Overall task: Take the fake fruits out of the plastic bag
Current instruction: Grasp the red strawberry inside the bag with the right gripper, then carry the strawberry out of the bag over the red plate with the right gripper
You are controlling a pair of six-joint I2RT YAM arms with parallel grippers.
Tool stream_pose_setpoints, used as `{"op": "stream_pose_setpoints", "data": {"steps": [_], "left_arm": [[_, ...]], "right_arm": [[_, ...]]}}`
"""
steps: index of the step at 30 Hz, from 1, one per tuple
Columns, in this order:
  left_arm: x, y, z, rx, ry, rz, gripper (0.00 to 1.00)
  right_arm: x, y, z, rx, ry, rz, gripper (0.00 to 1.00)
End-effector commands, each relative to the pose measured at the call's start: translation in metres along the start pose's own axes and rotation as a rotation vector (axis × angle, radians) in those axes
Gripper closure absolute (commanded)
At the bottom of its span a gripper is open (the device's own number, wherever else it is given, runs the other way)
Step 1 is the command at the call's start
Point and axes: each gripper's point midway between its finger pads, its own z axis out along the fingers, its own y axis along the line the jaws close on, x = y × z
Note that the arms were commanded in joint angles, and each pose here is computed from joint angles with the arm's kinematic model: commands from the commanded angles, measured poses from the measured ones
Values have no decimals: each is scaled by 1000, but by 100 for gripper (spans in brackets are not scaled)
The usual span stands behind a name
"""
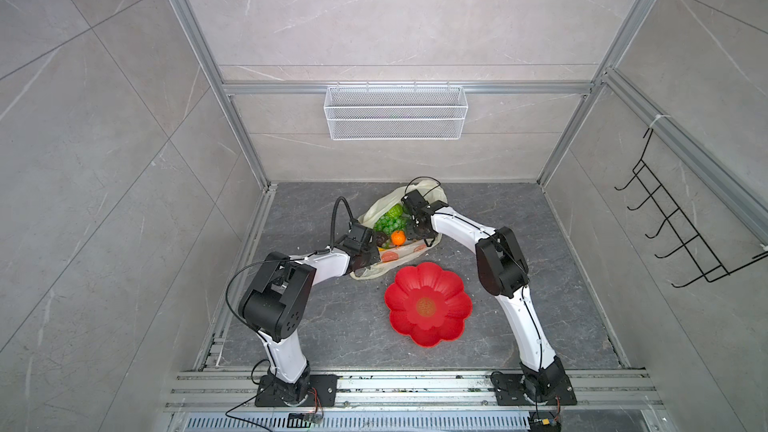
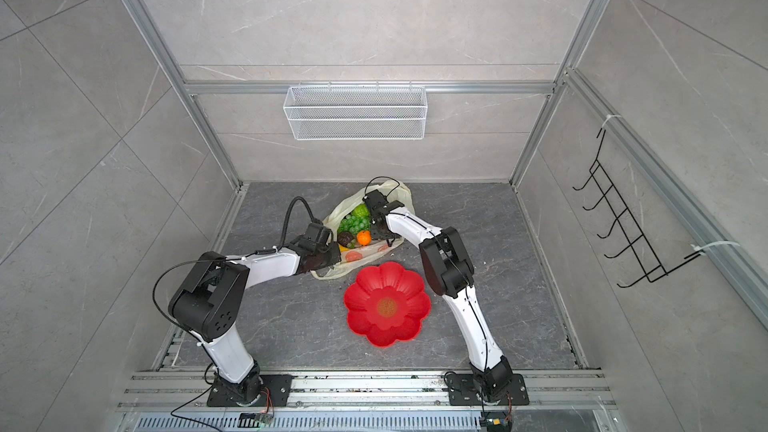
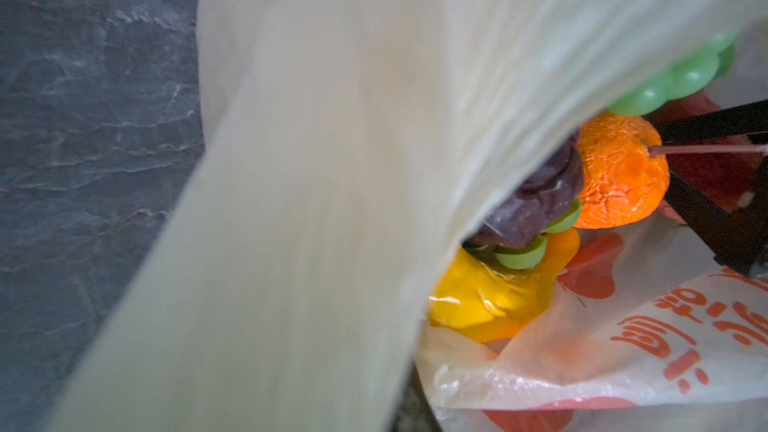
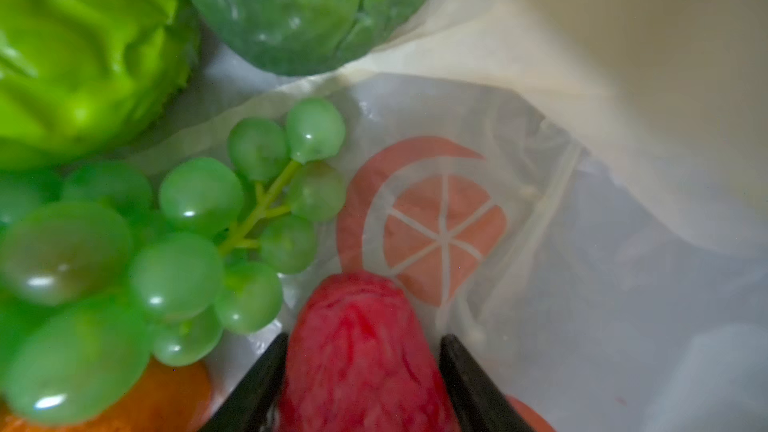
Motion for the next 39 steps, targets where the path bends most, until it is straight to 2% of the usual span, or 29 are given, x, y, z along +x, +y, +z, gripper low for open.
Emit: {"op": "stream_pose_setpoints", "data": {"steps": [1, 9, 22, 26, 32, 39], "left_arm": [[-10, 0, -8, 7, -38, 3, 95], [-11, -1, -8, 11, -38, 4, 95], [-10, -1, -8, 14, -34, 6, 95], [-10, -1, -8, 13, -34, 6, 95], [-10, -1, -8, 15, -29, 7, 95], [-9, -4, -9, 30, -22, 6, 95]], "right_arm": [[-7, 2, -18, -12, -13, -4, 50], [-25, 6, -54, -58, -69, -3, 53], [-30, 12, -108, -125, -119, -13, 53], [-3, 16, -140, -134, -108, -75, 53], [64, 7, -179, -122, -18, -163, 53], [143, -16, -195, -72, 117, -255, 53]]}}
